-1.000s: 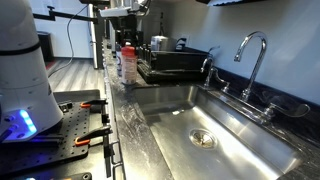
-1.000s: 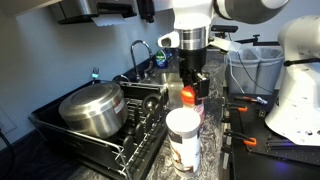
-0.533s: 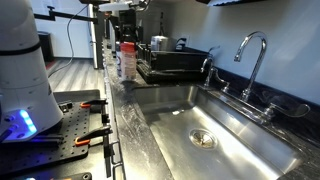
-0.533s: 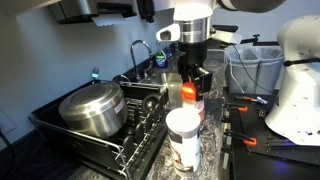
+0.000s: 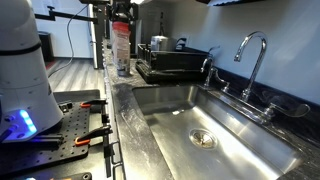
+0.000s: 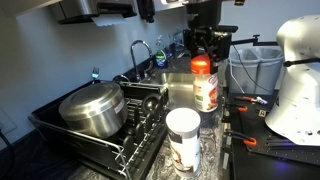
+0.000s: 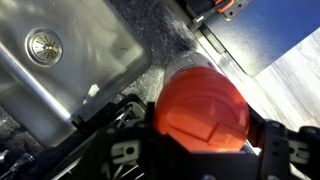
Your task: Pick up the bottle and put it on top of the other bottle
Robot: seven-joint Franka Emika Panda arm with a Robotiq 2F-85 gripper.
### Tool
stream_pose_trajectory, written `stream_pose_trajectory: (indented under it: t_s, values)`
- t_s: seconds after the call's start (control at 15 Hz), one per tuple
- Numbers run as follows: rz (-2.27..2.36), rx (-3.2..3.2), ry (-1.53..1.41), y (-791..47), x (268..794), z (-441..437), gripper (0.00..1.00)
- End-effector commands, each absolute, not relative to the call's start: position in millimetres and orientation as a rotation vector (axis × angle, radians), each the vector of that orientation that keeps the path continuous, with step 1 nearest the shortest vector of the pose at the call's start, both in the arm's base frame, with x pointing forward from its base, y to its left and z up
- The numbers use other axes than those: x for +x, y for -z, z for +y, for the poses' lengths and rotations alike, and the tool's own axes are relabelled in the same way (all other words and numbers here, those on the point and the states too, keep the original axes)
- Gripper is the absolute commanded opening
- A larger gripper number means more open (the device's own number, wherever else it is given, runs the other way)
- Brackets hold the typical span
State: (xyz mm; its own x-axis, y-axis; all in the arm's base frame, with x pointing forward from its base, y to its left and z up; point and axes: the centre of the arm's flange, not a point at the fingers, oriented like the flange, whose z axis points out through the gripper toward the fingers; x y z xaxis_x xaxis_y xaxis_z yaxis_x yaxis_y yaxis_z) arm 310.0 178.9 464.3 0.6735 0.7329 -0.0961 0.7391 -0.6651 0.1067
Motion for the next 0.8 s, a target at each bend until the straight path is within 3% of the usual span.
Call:
stream_pose_trajectory:
  t_s: [0.0,0.73]
  values:
    - [1.269,2.728,0.021,-505,301,182,0.56]
    - [1.399,2.638,-0.182,-572,298,235,0.56]
